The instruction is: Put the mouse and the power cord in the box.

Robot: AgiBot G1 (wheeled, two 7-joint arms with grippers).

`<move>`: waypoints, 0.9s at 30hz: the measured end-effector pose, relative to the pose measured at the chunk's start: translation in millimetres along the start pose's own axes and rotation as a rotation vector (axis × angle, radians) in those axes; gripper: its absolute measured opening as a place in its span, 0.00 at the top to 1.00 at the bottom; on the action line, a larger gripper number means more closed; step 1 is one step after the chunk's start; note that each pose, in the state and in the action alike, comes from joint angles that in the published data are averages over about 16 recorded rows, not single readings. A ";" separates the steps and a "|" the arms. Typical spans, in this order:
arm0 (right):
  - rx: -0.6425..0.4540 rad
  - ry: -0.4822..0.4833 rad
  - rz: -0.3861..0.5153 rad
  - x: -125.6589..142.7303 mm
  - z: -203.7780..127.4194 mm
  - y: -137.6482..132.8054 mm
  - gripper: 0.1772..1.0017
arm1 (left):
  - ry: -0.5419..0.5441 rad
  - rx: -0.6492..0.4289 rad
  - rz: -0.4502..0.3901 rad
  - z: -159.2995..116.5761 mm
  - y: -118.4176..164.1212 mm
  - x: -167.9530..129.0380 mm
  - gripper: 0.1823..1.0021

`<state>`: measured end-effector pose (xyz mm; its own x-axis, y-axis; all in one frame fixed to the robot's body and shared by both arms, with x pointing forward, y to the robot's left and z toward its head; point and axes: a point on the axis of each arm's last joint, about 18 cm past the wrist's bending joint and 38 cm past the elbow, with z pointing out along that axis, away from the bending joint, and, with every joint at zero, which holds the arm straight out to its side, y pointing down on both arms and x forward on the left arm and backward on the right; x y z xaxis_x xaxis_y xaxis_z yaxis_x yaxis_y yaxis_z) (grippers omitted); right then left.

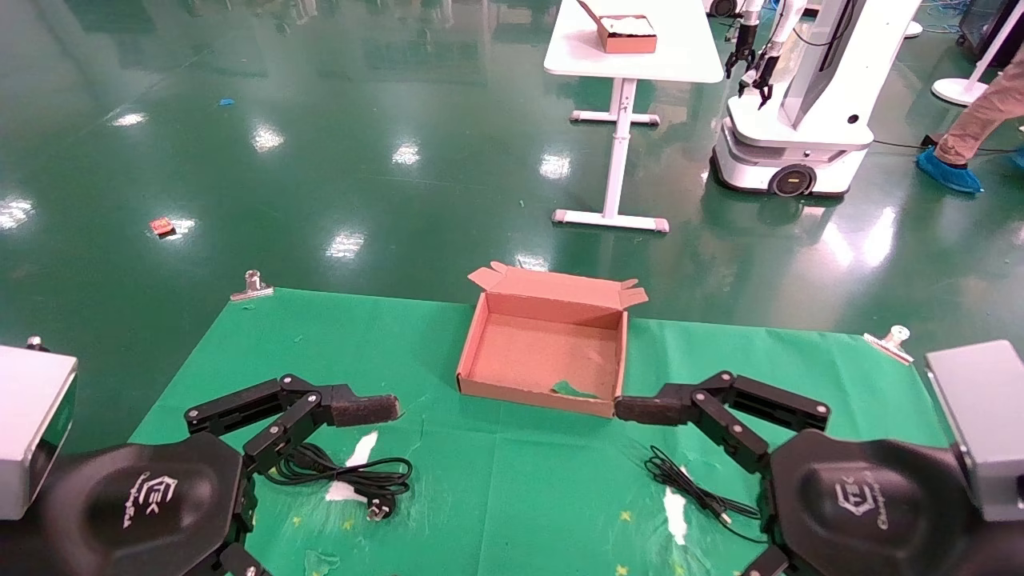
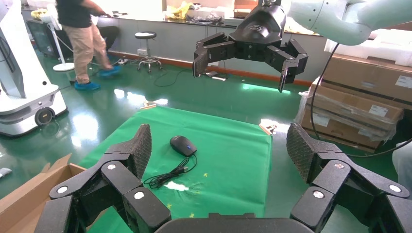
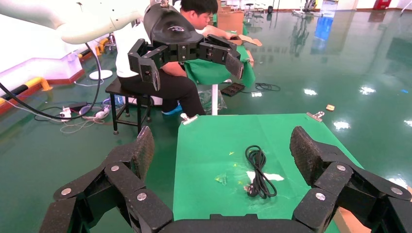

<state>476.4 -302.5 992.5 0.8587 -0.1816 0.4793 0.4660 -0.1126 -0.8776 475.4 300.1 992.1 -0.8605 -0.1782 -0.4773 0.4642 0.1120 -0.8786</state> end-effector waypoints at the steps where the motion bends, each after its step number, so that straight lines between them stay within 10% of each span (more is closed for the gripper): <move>1: 0.000 0.000 0.000 0.0 0.0 0.0 0.00 | 0.000 0.000 0.000 0.0 0.0 0.0 0.00; 27: -0.048 0.009 -0.016 3.6 -5.0 6.5 0.00 | 0.013 -0.063 0.036 3.4 8.2 -4.2 0.00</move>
<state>481.5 -308.8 988.6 0.8492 -0.1880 0.4934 0.4687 -0.1621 -0.8684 483.5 298.4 986.9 -0.8463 -0.1606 -0.5080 0.4811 0.1791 -0.8582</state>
